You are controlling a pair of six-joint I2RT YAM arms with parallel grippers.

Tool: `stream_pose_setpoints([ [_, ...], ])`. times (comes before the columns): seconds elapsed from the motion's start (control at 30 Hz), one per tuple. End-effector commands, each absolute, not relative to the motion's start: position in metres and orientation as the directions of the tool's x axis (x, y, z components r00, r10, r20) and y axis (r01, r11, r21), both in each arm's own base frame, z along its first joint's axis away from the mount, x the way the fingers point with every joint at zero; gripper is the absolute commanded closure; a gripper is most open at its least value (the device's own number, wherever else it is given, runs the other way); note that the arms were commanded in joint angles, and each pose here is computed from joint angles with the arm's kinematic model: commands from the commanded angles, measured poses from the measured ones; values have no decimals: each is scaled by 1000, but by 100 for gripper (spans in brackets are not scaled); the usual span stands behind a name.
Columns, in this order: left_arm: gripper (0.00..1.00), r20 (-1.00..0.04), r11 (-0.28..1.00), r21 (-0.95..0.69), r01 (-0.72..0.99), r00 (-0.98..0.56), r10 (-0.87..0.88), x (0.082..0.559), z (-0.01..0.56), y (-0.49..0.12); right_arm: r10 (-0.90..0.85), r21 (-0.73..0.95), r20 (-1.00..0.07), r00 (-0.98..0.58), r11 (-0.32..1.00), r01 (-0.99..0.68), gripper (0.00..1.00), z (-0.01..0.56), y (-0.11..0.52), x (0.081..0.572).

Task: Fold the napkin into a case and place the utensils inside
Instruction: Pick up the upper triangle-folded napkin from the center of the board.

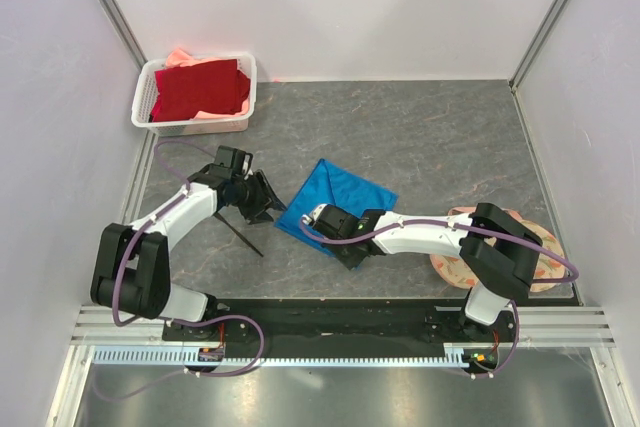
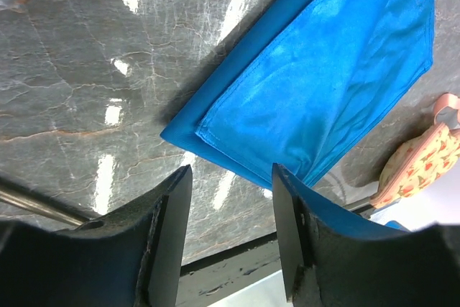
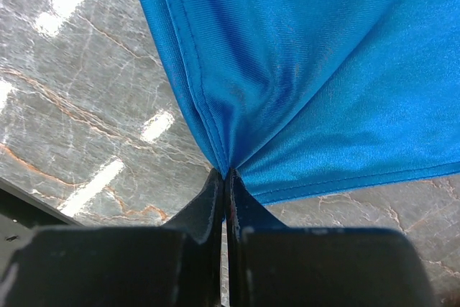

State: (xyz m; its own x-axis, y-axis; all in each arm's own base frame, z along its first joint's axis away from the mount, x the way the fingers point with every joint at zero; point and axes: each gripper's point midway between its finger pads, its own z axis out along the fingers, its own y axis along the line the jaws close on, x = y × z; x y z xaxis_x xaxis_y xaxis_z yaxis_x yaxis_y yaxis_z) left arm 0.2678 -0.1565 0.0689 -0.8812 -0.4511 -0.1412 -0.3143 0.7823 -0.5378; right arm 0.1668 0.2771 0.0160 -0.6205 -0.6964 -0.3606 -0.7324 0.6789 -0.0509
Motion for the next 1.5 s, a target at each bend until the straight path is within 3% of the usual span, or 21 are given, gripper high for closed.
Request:
stream_pose_setpoints([
  [0.0,44,-99,736,-566,-371,-856,-508,276,71,-162,-665,-48,-393,-635,705,-708,100,19,285,174],
  [0.2,45,-24,722,-518,-458,-837,-547,269,52,-161,-638,9,-418,-647,709,-705,100,28,295,171],
  [1.07,45,-36,723,-362,-589,-766,-642,284,15,-146,-598,89,-456,-659,706,-702,100,38,313,167],
  [1.27,59,-53,720,-350,-600,-754,-654,285,12,-143,-586,111,-469,-661,703,-702,100,43,320,168],
  [1.47,87,-137,743,-403,-534,-768,-626,304,36,-144,-575,140,-467,-672,702,-698,100,41,325,165],
])
